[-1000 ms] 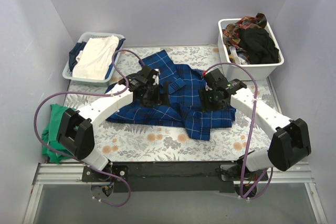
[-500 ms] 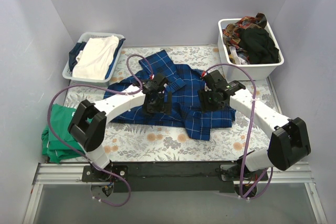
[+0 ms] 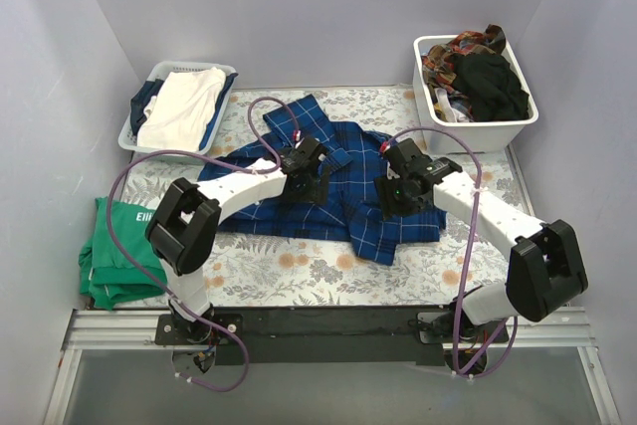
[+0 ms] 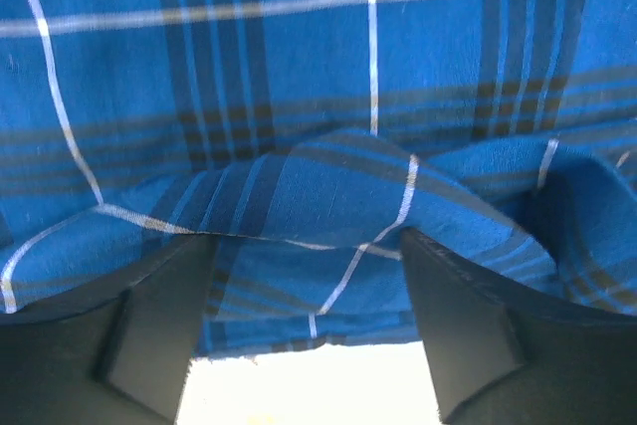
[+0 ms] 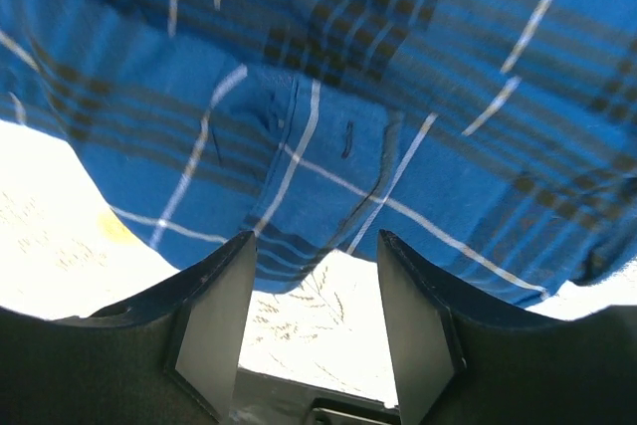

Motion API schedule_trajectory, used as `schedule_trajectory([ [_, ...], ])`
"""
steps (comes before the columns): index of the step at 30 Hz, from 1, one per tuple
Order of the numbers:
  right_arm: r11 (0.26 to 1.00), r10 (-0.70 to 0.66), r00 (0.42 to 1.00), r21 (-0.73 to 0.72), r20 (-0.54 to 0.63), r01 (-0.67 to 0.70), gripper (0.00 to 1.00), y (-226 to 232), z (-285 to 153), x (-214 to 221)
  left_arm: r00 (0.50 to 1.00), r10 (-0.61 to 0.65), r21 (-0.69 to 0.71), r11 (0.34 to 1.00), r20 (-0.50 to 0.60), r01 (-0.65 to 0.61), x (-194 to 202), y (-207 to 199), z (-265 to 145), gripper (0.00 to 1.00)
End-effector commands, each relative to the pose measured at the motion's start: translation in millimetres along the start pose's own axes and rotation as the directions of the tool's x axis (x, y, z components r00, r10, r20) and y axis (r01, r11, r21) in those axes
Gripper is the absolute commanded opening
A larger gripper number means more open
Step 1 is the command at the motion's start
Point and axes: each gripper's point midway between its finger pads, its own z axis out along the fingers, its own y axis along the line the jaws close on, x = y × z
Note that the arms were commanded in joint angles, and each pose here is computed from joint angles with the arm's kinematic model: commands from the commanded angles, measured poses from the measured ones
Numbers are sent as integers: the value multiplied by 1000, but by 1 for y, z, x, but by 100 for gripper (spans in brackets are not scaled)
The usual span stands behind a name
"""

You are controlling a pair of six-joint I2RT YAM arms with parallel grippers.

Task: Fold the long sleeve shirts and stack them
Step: Fold the shirt

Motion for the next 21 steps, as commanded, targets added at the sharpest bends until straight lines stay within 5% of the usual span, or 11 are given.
schedule_trajectory([
  [1,994,-82,996,-75,-41,79,60,5,4,24,997,7,-6,1000,72,-7,-24,-3,7,64],
  [7,973,-131,989,-198,-61,117,60,20,-7,57,998,-11,15,1000,65,10,-30,-5,15,34],
  [21,965,-175,965,-230,-196,128,59,38,25,109,997,-74,44,996,27,72,-29,5,24,37],
])
